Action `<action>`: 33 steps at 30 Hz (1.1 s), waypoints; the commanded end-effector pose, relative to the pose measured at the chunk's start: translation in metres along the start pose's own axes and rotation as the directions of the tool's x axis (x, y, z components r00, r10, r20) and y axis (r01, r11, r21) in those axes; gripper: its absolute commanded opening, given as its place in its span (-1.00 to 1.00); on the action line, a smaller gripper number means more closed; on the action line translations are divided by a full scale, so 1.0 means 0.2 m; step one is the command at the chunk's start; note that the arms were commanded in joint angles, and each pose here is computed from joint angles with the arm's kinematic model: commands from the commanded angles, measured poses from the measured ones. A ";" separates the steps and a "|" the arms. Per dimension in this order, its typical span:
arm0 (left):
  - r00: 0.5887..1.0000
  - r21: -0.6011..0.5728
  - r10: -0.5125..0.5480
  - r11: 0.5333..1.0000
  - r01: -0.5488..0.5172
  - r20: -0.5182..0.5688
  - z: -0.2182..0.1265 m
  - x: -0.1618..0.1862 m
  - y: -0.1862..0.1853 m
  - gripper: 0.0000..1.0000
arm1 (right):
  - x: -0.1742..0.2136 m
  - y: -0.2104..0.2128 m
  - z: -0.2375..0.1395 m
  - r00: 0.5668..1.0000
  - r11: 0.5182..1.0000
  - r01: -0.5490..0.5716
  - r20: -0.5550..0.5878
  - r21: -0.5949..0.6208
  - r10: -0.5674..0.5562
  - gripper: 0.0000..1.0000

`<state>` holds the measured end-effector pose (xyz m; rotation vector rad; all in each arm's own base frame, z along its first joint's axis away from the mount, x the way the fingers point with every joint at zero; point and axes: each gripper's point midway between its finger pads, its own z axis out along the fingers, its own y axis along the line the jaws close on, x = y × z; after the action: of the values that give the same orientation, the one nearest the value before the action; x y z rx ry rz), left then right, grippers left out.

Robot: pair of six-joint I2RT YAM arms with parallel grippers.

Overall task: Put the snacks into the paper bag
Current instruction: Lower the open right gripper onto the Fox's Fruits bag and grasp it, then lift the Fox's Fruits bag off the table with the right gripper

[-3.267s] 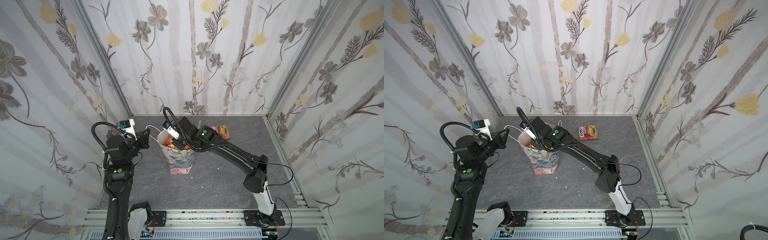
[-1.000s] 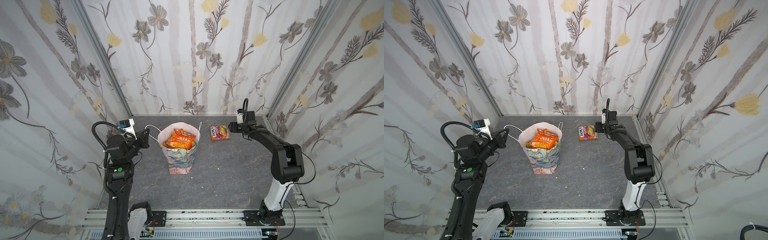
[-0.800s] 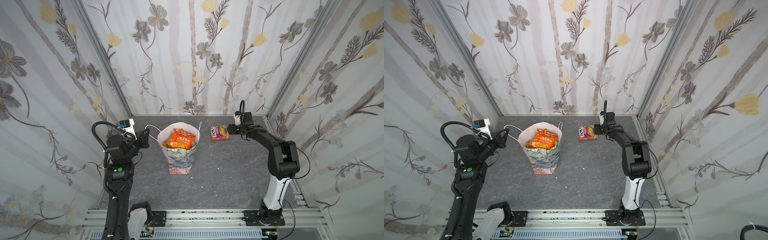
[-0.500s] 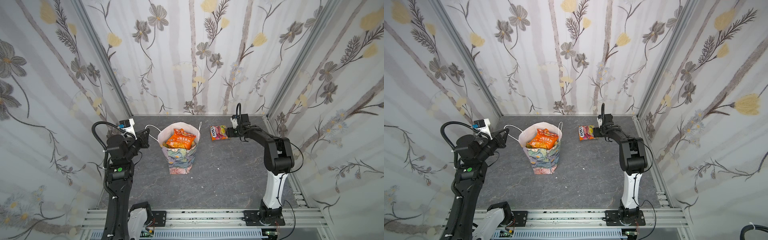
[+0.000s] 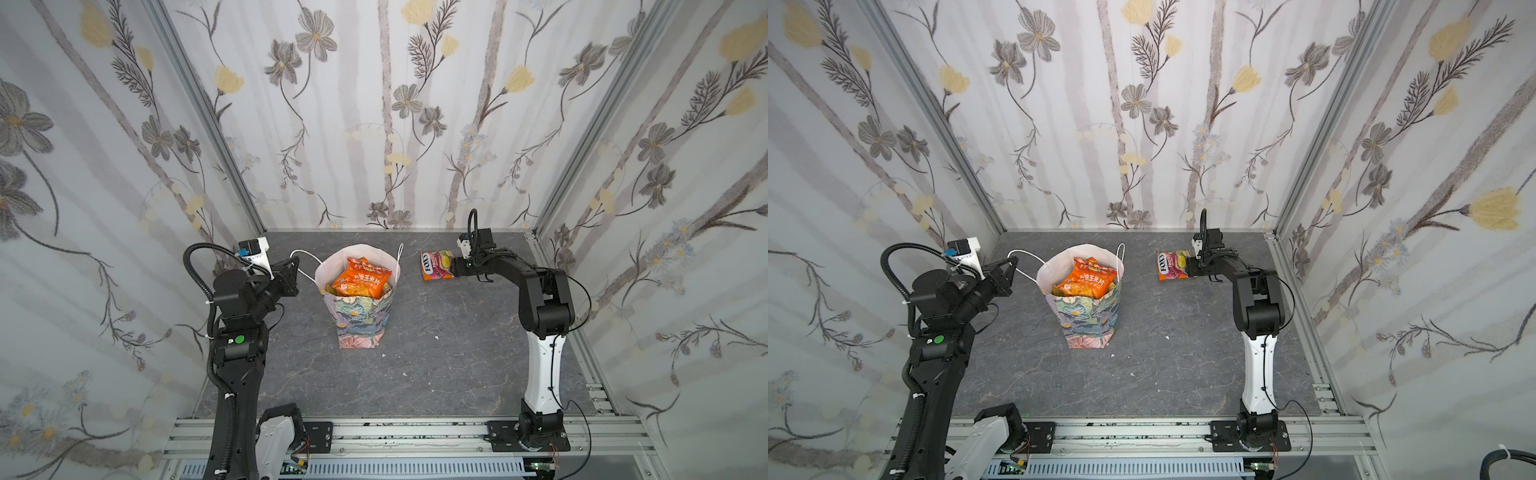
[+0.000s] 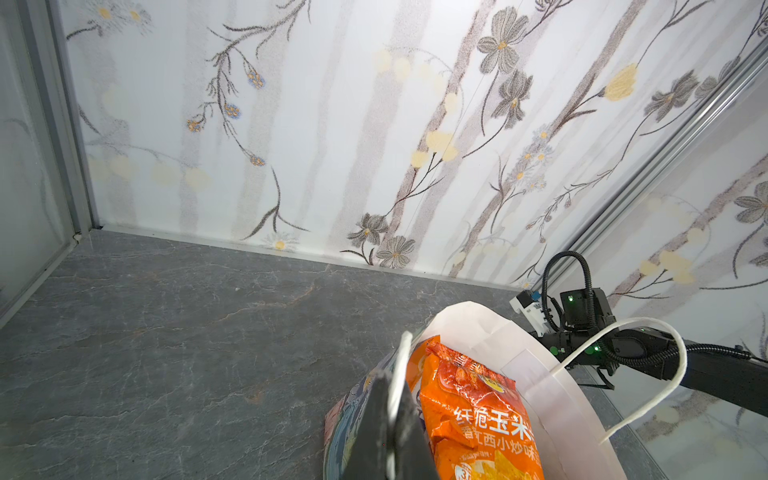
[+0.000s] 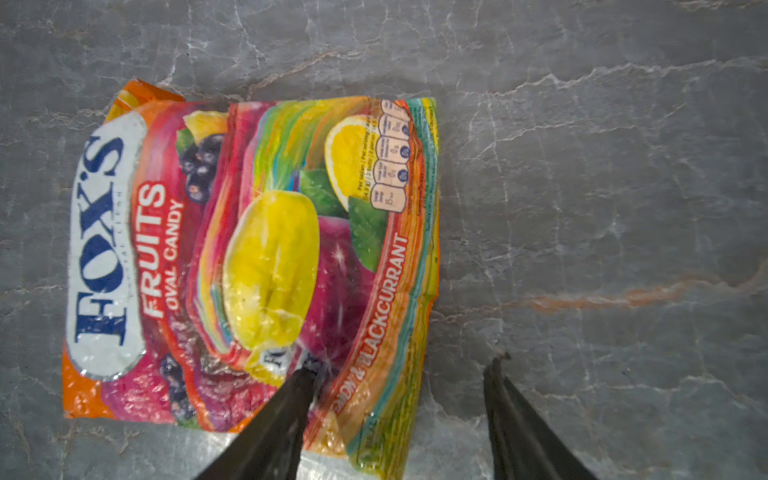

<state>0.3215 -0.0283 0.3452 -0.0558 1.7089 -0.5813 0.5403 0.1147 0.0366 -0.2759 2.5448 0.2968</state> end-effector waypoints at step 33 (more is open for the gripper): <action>0.998 -0.002 0.037 0.999 -0.037 0.048 -0.01 -0.07 -0.01 -1.00 | -0.21 0.21 -0.29 0.984 0.985 -0.054 0.158 -0.164 0.081 -1.00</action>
<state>0.3214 -0.0284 0.3453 -0.0493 1.7084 -0.5762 0.5274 0.1335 0.0863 -0.2102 2.4620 0.4607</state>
